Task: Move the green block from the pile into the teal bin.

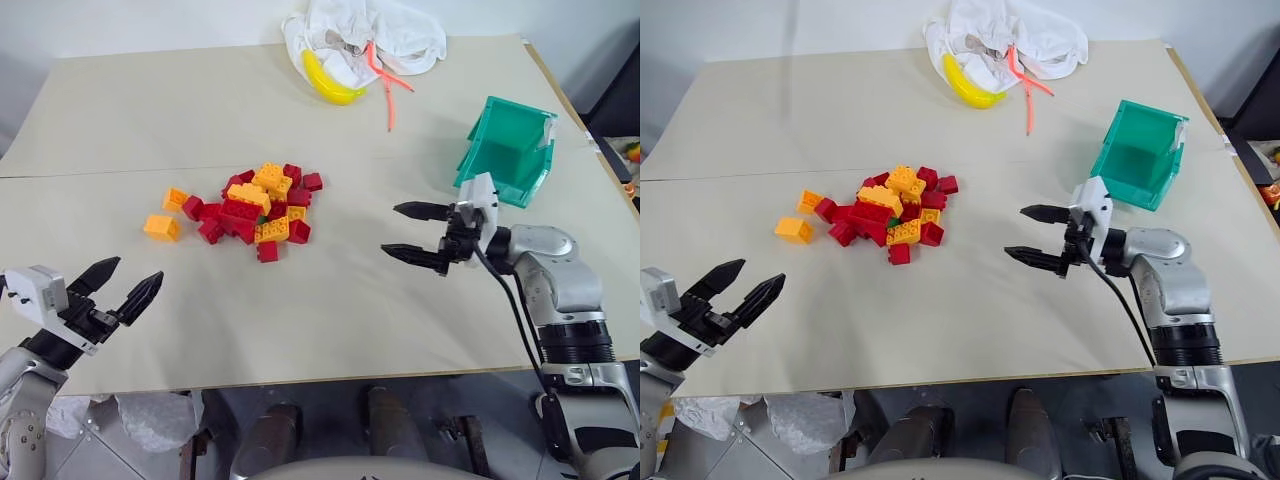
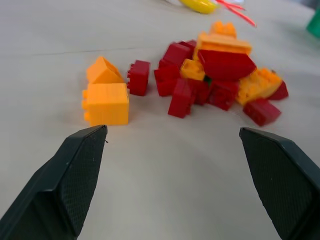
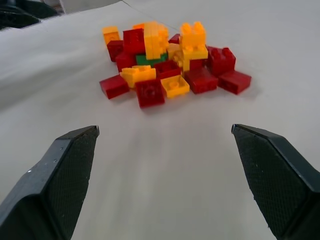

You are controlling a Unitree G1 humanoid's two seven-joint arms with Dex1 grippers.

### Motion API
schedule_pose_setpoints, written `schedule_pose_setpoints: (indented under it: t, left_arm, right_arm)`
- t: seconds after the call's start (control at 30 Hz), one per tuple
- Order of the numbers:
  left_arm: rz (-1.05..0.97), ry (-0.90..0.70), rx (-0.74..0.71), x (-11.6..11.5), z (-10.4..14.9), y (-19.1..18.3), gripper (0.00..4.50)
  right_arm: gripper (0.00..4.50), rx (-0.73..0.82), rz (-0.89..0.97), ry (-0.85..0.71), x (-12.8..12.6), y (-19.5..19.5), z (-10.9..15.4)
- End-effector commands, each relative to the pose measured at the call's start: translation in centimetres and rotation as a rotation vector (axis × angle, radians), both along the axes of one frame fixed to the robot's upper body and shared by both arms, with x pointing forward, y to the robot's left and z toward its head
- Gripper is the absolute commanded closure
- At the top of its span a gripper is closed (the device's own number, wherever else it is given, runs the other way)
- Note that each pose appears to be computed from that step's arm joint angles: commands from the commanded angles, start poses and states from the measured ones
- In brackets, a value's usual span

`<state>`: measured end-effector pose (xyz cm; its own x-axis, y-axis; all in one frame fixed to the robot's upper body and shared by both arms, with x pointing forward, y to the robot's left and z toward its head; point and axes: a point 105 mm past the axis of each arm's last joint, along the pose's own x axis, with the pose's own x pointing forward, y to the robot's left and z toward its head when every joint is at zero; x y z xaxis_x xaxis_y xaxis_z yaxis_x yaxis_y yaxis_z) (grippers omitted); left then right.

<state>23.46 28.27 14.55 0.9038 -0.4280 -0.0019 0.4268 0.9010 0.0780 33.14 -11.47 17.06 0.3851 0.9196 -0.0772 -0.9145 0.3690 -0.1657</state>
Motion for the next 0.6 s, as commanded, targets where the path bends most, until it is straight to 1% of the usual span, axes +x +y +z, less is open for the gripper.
schedule_pose_setpoints:
  t: [0.03, 0.13, 0.23, 0.33, 0.43, 0.53, 0.6]
  left_arm:
    - [-0.051, -0.095, 0.122, 0.2, 0.5, 0.0, 0.0]
    - [-0.105, -0.139, 0.117, 0.4, 0.8, 0.1, 0.0]
    - [-0.163, -0.169, 0.109, 0.4, 0.9, 0.2, 0.0]
    - [-0.188, -0.199, 0.098, 0.5, 1.3, 0.5, 0.0]
    - [-0.222, -0.263, 0.1, 0.3, 1.8, 0.6, 0.0]
    - [-0.167, -0.277, 0.107, 0.9, 2.0, 1.3, 0.0]
    - [-0.141, -0.291, 0.097, 1.0, 2.3, 1.4, 0.0]
  right_arm:
    - [0.05, -0.03, 0.013, -0.088, -0.4, 4.0, 1.4]
    - [0.05, -0.011, 0.051, -0.113, -0.9, 6.9, 2.2]
    - [0.63, 0.019, 0.066, -0.114, -1.1, 9.5, 3.2]
    - [1.59, 0.002, 0.03, -0.064, -0.3, 12.3, 2.8]
    - [2.55, 0.002, 0.021, -0.053, 0.2, 15.8, 2.9]
    - [3.54, 0.004, 0.012, -0.055, 0.7, 19.9, 3.8]
    - [4.24, 0.009, 0.032, -0.054, 0.3, 22.5, 4.6]
